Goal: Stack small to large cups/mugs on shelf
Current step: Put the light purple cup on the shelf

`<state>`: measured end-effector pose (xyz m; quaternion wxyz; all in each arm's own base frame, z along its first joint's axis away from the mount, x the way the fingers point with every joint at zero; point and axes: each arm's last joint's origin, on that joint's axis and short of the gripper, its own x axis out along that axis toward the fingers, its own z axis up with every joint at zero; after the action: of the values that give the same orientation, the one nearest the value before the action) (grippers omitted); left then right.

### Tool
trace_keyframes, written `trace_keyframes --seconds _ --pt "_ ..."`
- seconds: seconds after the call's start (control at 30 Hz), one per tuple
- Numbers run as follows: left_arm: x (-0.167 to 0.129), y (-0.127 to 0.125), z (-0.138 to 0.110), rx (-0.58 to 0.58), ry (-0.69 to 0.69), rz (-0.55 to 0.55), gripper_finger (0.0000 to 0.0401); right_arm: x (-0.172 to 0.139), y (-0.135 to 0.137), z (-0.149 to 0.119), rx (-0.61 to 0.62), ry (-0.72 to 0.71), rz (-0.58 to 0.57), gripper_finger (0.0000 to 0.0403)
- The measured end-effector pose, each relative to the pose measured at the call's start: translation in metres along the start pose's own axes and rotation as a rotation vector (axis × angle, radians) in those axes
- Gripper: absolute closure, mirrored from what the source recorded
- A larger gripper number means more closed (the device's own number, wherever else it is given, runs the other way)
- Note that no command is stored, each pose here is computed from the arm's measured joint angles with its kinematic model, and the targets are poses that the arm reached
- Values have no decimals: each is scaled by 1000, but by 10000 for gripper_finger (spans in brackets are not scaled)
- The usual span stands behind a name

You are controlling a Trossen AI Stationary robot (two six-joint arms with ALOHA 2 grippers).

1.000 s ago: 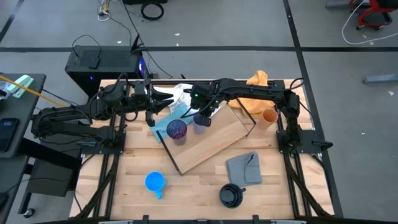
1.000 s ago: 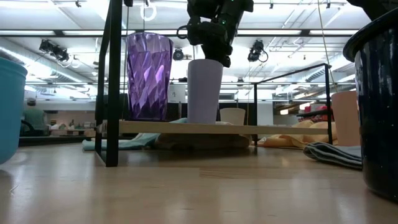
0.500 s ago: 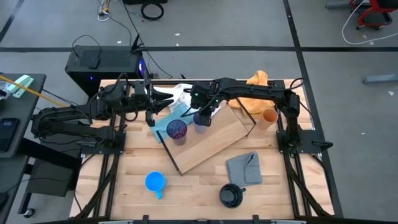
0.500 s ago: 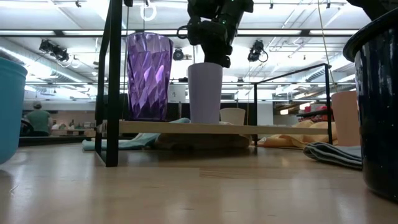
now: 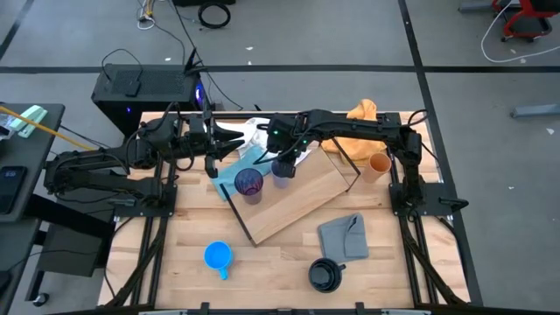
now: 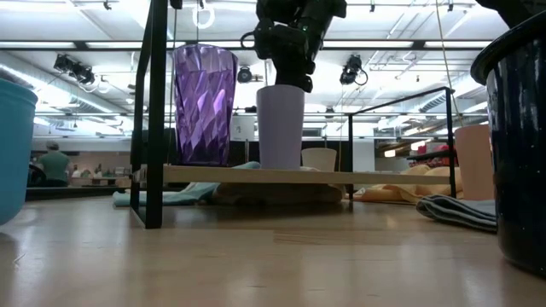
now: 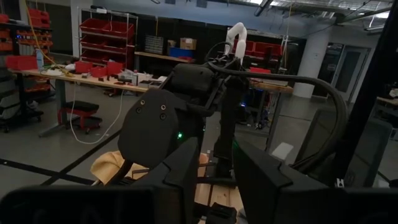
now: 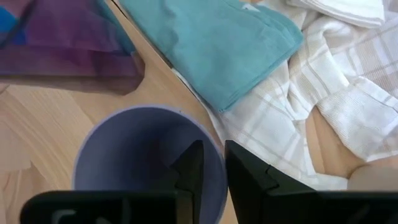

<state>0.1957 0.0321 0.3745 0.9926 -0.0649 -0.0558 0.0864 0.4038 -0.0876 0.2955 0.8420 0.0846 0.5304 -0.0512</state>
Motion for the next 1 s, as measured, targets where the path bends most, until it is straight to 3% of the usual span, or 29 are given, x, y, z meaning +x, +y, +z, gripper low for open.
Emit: trace_keyframes --seconds 1.0 --pt "0 0 0 3 0 0 294 0 1 3 1 -31 32 330"
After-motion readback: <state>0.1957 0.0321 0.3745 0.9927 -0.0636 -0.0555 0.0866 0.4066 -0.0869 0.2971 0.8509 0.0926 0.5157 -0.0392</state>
